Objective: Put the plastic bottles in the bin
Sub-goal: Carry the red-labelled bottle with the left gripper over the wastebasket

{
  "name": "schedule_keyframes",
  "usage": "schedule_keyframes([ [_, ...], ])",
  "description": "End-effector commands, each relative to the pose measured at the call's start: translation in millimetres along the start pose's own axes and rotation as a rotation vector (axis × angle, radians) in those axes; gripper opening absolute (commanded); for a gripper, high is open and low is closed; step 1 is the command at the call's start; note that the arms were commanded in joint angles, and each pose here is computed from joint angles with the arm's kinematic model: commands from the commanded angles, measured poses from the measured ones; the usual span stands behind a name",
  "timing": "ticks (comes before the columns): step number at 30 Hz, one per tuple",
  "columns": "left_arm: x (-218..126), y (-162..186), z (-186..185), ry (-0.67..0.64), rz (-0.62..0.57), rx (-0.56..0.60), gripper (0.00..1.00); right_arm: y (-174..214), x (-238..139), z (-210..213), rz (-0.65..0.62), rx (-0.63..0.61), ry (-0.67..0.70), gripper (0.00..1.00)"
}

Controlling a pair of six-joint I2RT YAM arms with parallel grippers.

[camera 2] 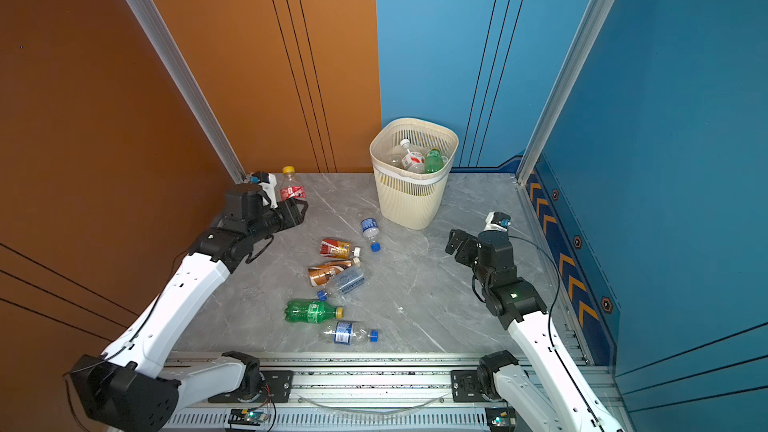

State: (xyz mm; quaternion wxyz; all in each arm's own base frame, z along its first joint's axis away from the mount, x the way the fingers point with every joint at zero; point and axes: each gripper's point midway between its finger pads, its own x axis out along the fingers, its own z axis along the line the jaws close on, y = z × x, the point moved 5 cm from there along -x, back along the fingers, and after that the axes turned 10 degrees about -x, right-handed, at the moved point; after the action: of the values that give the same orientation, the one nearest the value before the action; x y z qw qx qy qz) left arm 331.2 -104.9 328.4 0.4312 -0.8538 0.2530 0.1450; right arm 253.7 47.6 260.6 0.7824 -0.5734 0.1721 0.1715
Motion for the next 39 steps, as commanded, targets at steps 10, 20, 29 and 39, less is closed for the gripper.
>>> schedule_keyframes([
  [10, 39, -23, -153, 0.302, -0.021, 0.158, 0.36, 6, -10, -2, -0.019, 0.035, -0.035, 1.00],
  [20, 99, -19, -240, 0.476, 0.020, 0.168, 0.36, 16, -19, -8, -0.009, 0.056, -0.039, 1.00],
  [29, 148, -7, -268, 0.537, 0.081, 0.125, 0.37, 20, -28, -12, -0.011, 0.066, -0.036, 1.00],
  [39, 175, 5, -261, 0.518, 0.099, 0.093, 0.60, 22, -28, -13, -0.013, 0.069, -0.038, 1.00],
])
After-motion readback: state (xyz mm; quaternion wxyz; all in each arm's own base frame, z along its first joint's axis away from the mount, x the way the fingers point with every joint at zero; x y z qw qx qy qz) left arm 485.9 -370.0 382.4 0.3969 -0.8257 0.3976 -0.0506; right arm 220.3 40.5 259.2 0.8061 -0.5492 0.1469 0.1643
